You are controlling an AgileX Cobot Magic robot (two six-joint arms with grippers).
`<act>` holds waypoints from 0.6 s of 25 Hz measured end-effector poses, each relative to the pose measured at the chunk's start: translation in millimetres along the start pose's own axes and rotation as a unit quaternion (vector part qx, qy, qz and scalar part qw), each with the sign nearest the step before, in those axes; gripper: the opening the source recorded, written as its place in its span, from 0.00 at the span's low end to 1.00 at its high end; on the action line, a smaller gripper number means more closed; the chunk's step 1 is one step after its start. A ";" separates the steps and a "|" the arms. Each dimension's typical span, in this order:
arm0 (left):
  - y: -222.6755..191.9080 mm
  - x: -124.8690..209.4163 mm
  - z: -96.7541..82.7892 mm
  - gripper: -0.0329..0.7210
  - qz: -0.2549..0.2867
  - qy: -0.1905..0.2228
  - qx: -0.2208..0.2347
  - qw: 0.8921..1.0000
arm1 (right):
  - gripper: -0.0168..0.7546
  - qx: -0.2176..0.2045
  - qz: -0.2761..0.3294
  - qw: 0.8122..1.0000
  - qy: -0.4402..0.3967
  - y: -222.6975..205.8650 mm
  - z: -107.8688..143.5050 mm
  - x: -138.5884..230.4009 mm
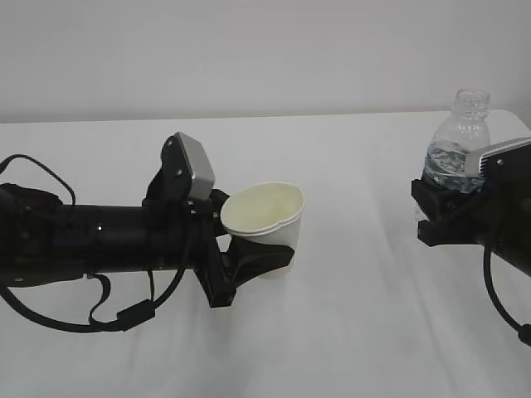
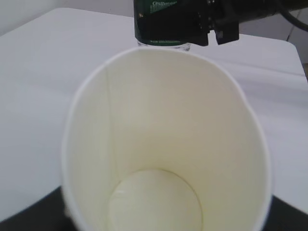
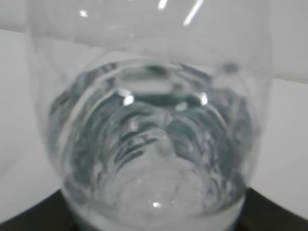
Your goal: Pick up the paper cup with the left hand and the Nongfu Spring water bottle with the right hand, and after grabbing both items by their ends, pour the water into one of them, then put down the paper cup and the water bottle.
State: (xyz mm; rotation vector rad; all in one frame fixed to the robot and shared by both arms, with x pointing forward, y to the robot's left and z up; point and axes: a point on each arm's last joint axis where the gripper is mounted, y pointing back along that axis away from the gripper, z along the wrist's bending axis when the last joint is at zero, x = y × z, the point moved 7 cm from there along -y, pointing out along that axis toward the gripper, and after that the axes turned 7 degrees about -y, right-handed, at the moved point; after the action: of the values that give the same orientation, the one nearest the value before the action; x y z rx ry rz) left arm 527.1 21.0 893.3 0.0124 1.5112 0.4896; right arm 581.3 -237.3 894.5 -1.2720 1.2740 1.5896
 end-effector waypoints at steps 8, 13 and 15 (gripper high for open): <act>-9.4 -3.0 -10.2 0.62 0.011 -0.014 0.014 1.000 | 0.53 0.005 0.016 1.000 0.008 9.6 -0.4 -11.4; -11.9 -4.0 -15.5 0.62 0.011 -0.010 0.021 1.000 | 0.53 0.008 0.027 1.000 0.011 14.8 -0.8 -15.0; -13.3 -4.8 -18.8 0.62 0.011 -0.010 0.025 1.000 | 0.53 0.009 0.031 0.999 0.013 16.8 -0.9 -16.5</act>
State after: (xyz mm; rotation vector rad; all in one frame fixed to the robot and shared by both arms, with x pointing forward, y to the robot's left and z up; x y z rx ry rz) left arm 513.3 2.0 892.3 0.0721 1.5041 0.4675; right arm 569.9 -241.6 914.6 -1.2566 1.3521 1.6070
